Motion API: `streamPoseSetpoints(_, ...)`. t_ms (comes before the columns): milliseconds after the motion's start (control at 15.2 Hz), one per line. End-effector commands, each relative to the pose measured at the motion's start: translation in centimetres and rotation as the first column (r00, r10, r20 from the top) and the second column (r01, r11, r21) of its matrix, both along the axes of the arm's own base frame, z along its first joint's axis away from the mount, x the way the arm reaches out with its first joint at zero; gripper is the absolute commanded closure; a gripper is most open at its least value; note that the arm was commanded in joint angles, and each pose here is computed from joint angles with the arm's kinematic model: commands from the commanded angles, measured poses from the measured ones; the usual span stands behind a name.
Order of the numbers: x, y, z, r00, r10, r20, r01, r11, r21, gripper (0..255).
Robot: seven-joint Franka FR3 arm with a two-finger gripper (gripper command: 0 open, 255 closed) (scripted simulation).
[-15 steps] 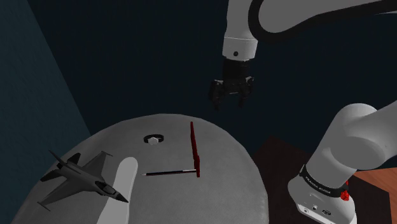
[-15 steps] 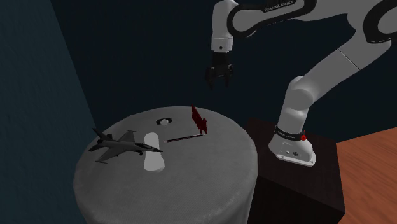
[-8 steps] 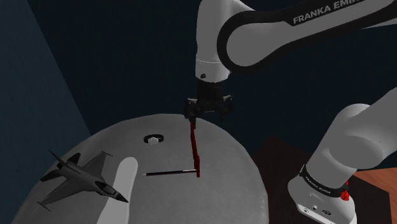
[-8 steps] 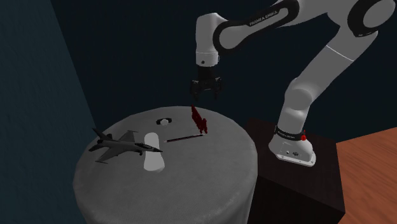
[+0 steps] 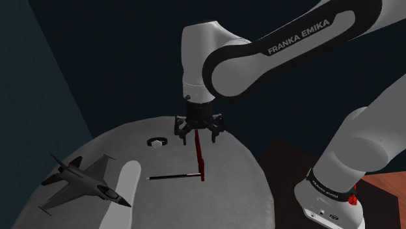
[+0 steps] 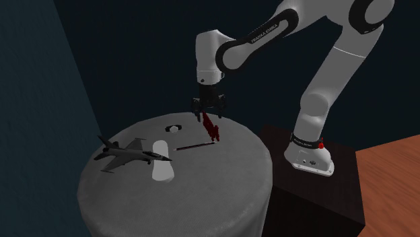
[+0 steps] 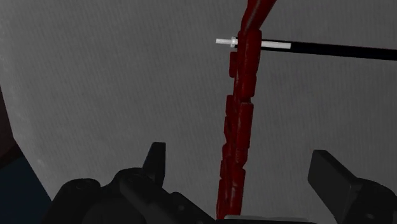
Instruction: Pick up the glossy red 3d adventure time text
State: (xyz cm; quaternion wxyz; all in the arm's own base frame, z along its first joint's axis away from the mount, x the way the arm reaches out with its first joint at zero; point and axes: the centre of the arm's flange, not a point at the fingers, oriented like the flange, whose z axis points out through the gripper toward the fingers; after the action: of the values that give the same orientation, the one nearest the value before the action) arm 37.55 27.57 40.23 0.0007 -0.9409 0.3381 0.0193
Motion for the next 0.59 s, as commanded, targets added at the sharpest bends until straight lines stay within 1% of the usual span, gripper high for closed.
streamPoseSetpoints(0,0.05,0.13,-1.18,1.000,-0.001,0.000,0.001,1.000,0.000,0)
streamPoseSetpoints(132,0.05,0.13,-2.01,1.000,-0.001,0.000,0.001,1.000,0.000,0)
streamPoseSetpoints(264,0.05,0.13,-2.01,1.000,-0.001,0.000,0.001,1.000,0.000,0)
streamPoseSetpoints(330,0.02,0.12,-2.03,1.000,-0.001,0.000,0.001,1.000,0.000,255)
streamPoseSetpoints(528,0.01,0.11,-2.04,1.000,-0.001,0.000,0.001,1.000,0.000,255)
